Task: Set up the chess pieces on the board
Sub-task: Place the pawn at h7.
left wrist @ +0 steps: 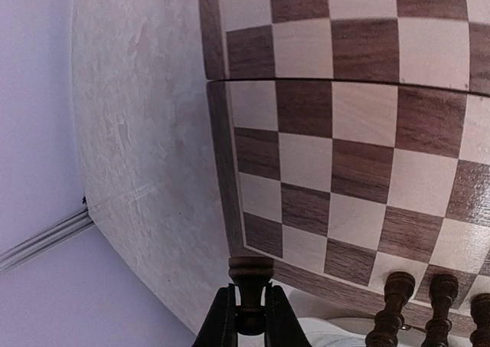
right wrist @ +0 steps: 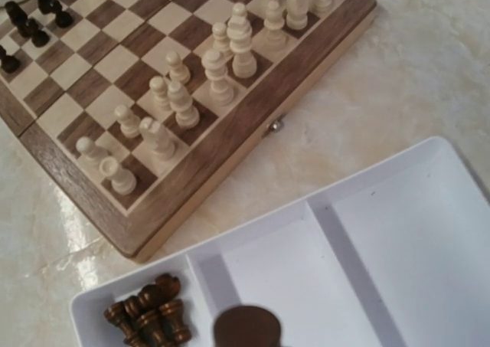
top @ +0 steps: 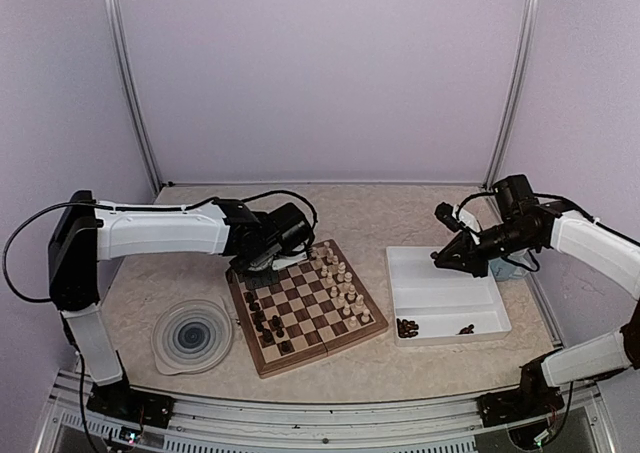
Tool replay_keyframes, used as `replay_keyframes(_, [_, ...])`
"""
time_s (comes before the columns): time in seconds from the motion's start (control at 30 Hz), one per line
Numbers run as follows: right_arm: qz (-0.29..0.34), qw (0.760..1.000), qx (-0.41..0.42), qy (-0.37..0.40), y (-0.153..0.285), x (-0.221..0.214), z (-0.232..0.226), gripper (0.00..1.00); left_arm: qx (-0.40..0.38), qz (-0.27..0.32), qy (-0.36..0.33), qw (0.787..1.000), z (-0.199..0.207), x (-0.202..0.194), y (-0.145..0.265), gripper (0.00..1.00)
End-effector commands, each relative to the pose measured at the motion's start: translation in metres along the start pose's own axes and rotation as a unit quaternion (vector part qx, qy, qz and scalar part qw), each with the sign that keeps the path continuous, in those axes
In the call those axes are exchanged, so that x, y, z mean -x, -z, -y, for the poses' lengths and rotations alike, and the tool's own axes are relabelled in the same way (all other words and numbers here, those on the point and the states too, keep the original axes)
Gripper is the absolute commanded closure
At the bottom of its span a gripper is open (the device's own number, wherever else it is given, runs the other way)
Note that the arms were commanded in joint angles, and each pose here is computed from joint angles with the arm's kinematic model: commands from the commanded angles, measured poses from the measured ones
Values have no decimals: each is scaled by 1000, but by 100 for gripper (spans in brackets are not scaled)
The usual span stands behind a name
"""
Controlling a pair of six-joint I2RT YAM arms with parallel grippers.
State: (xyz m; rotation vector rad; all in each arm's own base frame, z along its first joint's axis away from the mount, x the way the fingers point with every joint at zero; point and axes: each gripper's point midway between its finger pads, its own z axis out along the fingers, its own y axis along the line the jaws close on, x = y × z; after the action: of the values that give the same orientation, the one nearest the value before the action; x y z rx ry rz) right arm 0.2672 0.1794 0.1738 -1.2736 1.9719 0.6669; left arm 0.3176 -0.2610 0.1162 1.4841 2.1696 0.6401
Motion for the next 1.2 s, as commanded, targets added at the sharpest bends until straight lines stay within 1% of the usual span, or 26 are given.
replay_keyframes(0.0, [8, 1000, 6, 12, -1, 0, -9, 96, 45, -46, -89, 994, 4, -13, -10, 100])
replay_keyframes(0.23, [13, 1000, 5, 15, -1, -4, -13, 96, 15, -61, -123, 990, 29, -12, -27, 96])
replay_keyframes(0.47, [15, 1000, 8, 14, -1, -5, -15, 96, -6, -68, -123, 990, 39, -2, -43, 93])
replay_keyframes(0.63, [14, 1000, 9, 12, -2, -7, -15, 96, -3, -72, -113, 991, 39, 0, -50, 81])
replay_keyframes(0.77, [13, 1000, 10, 12, -3, -8, -15, 96, -1, -65, -104, 992, 36, 4, -49, 75])
replay_keyframes(0.87, [12, 1000, 11, 10, -4, -8, -15, 96, -2, -61, -97, 993, 33, 5, -48, 72])
replay_keyframes(1.17, [9, 1000, 14, 8, -6, -9, -15, 96, -23, -20, -64, 997, 20, 15, -25, 70])
